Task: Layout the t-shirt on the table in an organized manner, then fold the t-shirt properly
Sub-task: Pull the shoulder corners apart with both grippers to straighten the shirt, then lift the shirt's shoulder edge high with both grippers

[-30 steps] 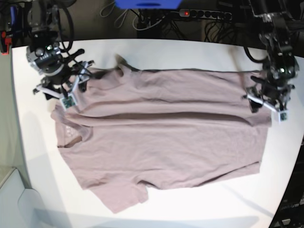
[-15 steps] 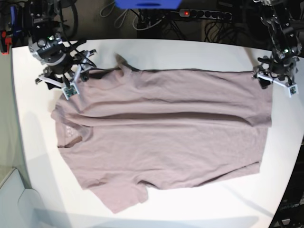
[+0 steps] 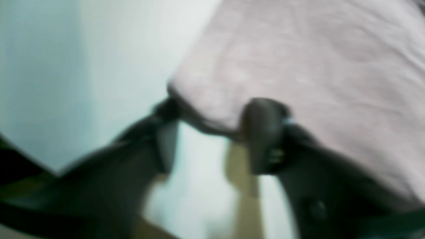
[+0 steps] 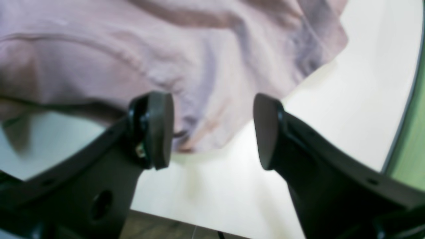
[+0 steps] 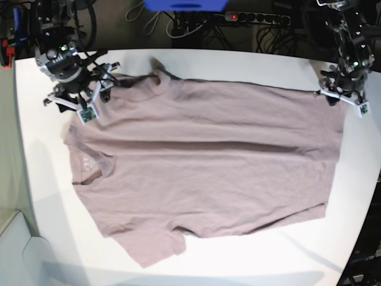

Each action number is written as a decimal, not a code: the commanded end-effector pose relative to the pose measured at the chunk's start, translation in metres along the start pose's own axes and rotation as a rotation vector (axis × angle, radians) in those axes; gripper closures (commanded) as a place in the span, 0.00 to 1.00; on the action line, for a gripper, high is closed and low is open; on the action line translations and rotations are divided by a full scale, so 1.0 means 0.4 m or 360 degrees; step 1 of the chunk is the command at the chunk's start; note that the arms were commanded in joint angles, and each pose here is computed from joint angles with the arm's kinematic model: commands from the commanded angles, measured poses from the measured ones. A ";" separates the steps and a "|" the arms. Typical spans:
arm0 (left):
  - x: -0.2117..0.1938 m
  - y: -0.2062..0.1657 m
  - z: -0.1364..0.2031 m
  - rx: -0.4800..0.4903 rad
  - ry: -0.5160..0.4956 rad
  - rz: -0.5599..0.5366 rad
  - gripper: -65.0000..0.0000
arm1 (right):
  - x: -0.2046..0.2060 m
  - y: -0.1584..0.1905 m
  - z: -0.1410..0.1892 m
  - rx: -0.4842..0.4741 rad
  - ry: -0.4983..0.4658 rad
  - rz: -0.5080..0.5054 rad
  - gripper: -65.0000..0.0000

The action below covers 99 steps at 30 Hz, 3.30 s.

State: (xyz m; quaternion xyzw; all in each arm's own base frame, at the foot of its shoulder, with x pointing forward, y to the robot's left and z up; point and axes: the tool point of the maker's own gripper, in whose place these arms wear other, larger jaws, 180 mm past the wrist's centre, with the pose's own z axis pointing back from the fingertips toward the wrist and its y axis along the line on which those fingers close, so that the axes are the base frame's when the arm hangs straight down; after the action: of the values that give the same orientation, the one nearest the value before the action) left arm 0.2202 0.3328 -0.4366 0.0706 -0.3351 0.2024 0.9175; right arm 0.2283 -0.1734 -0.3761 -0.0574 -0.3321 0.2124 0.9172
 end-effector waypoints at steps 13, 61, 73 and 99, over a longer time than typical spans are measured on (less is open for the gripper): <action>-0.025 -0.018 -0.007 -0.0021 0.0098 0.0005 0.71 | -0.065 0.047 0.023 0.0057 0.0069 -0.0043 0.42; 0.156 -0.050 0.091 0.0004 -0.0258 -0.0159 1.00 | -0.023 -0.096 0.053 -0.0176 -0.0013 -0.0050 1.00; 0.445 -0.172 0.263 -0.0134 -0.0843 -0.0189 1.00 | 0.097 -0.209 0.071 -0.0219 -0.0190 0.0191 1.00; 0.987 -0.449 0.596 -0.0407 -0.1790 -0.0209 1.00 | 0.742 -0.516 0.395 -0.0844 -0.1229 0.0342 1.00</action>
State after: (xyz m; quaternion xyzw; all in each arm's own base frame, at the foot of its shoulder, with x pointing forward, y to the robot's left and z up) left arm 0.4341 0.2310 -0.0203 0.0668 -0.7671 0.0329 0.6372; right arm 0.4076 -0.2389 -0.0523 -0.2318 -0.6599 0.2220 0.6793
